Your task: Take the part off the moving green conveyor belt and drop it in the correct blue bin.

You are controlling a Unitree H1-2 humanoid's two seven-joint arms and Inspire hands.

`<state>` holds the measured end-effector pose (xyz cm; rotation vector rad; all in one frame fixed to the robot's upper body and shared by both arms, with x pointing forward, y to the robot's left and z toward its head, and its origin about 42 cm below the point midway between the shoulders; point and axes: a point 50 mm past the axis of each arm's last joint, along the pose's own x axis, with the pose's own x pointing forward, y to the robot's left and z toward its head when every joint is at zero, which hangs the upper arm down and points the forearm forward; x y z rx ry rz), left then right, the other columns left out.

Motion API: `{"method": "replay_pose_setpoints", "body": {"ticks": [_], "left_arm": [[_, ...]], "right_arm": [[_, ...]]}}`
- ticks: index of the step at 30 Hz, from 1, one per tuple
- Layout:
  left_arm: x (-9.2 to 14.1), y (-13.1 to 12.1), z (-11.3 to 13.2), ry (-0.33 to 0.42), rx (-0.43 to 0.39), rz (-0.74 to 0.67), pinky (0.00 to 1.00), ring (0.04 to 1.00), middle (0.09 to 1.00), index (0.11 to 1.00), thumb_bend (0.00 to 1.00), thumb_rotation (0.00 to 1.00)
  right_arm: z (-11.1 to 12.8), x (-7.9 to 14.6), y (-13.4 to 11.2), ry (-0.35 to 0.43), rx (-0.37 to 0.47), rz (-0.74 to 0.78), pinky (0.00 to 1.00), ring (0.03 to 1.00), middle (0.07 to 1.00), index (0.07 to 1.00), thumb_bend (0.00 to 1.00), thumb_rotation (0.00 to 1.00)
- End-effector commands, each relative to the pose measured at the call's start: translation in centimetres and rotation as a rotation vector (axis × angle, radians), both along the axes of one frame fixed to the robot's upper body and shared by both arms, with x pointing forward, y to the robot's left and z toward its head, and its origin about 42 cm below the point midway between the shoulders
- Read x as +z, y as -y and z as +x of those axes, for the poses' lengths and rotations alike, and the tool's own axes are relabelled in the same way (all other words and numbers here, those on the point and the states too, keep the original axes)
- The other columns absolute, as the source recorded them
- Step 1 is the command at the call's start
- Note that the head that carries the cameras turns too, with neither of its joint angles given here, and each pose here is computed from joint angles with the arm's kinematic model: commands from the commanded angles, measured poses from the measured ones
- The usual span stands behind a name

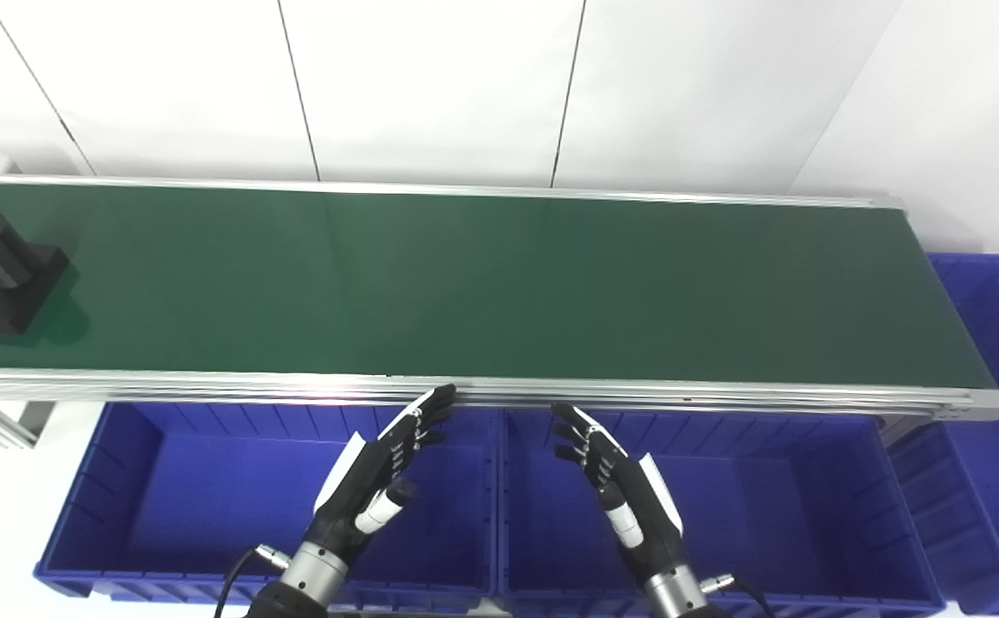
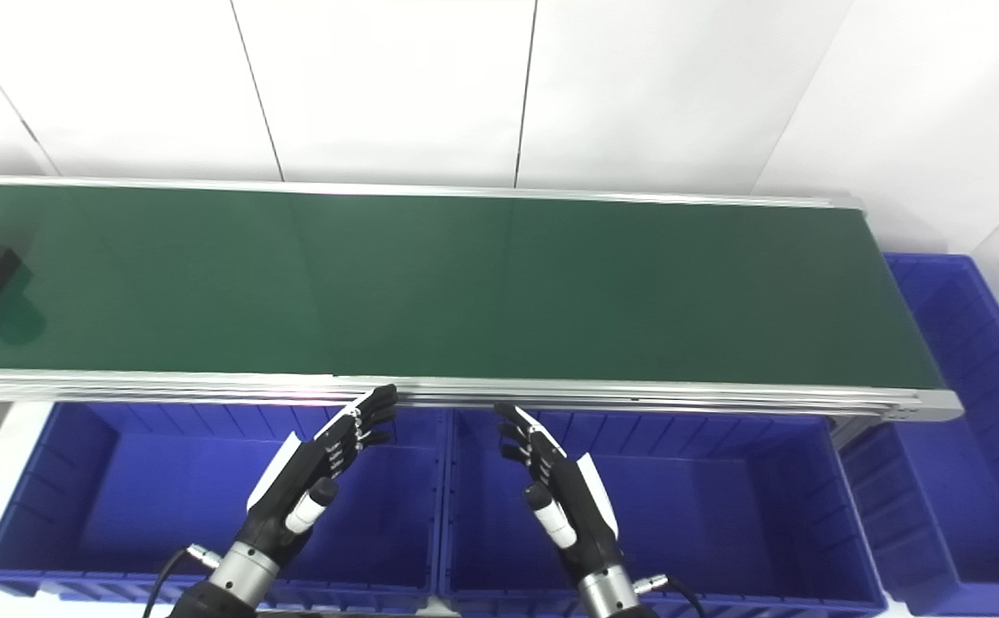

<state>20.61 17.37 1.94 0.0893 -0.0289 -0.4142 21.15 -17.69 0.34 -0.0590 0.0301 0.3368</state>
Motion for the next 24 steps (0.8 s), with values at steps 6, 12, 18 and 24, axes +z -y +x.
{"method": "replay_pose_setpoints", "body": {"ticks": [6, 12, 18, 24], "left_arm": [[0.59, 0.15, 0.28, 0.055, 0.007, -0.006, 0.86, 0.913, 0.933, 0.907, 1.0, 0.97], [0.29, -0.14, 0.21, 0.046, 0.004, 0.01, 0.86, 0.916, 0.935, 0.91, 1.0, 0.98], [0.22, -0.4, 0.2, 0.039, -0.003, 0.001, 0.87, 0.919, 0.937, 0.913, 1.0, 0.97], [0.32, -0.36, 0.1, 0.042, -0.006, -0.003, 0.87, 0.918, 0.936, 0.911, 1.0, 0.96]], "right_arm": [[0.6, 0.73, -0.18, 0.056, 0.011, 0.021, 0.86, 0.914, 0.938, 0.881, 0.95, 0.96], [0.59, 0.63, -0.51, 0.054, 0.003, 0.019, 0.85, 0.91, 0.932, 0.885, 0.98, 0.96], [0.53, 0.7, -0.73, 0.054, 0.002, 0.03, 0.86, 0.914, 0.937, 0.884, 0.96, 0.96], [0.45, 0.89, -0.73, 0.061, 0.001, 0.032, 0.85, 0.912, 0.938, 0.882, 0.95, 0.96]]}}
